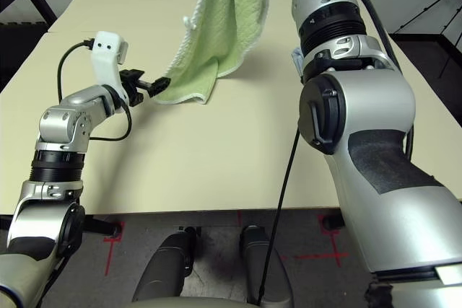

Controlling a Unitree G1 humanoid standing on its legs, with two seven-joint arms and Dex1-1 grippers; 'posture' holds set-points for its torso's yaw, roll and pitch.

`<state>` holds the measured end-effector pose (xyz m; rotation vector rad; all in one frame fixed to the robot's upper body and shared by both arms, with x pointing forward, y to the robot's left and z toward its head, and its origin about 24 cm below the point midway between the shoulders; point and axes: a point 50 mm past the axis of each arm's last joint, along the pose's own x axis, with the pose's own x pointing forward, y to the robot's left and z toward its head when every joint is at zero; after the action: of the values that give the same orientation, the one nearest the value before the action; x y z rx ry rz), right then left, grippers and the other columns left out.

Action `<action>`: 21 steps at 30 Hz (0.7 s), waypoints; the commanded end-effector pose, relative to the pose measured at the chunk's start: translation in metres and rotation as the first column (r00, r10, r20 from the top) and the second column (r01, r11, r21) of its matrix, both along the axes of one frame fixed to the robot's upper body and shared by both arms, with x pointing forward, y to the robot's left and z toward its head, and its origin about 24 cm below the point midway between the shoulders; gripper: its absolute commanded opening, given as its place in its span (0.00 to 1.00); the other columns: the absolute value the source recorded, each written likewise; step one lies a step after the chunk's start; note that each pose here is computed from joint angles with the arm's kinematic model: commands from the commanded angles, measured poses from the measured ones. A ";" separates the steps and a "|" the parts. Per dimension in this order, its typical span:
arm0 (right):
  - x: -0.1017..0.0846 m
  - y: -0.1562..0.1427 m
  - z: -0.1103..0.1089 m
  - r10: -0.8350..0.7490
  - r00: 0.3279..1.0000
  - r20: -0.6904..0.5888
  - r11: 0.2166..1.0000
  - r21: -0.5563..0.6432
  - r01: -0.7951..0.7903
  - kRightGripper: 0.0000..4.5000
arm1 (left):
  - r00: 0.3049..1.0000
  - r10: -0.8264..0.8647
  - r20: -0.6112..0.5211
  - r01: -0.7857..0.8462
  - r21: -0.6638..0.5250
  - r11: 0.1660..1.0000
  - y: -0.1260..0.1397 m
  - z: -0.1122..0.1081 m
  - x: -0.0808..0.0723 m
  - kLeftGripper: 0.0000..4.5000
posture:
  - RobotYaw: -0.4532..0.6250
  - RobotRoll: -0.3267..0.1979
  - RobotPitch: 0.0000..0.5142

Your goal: Fold the towel and set it aside.

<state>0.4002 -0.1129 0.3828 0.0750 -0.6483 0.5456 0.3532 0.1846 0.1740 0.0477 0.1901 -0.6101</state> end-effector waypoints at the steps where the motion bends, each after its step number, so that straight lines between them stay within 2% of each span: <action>1: -0.002 0.000 0.004 0.012 1.000 0.019 1.000 0.007 -0.012 0.01 | 0.997 -0.024 -0.076 0.028 0.048 0.998 0.010 -0.015 -0.001 1.00 | 0.46 0.62 0.29; 8: -0.003 0.000 0.005 0.009 1.000 0.026 1.000 -0.003 -0.009 0.01 | 0.987 0.081 -0.135 -0.065 0.118 0.991 0.031 -0.027 0.002 1.00 | 0.46 0.62 0.29; 13: -0.003 0.002 0.004 0.017 1.000 0.026 1.000 -0.008 -0.016 0.01 | 0.990 0.111 -0.092 -0.104 0.076 0.992 0.033 -0.021 0.007 1.00 | 0.46 0.62 0.29; 21: -0.003 0.003 0.005 0.024 0.999 0.032 1.000 -0.009 -0.024 0.01 | 0.986 0.108 -0.130 -0.104 0.031 0.994 0.026 -0.028 0.013 1.00 | 0.46 0.62 0.29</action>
<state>0.3997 -0.1100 0.3824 0.0692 -0.6489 0.5667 0.3648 0.2104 0.1483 0.0210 0.3147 -0.5108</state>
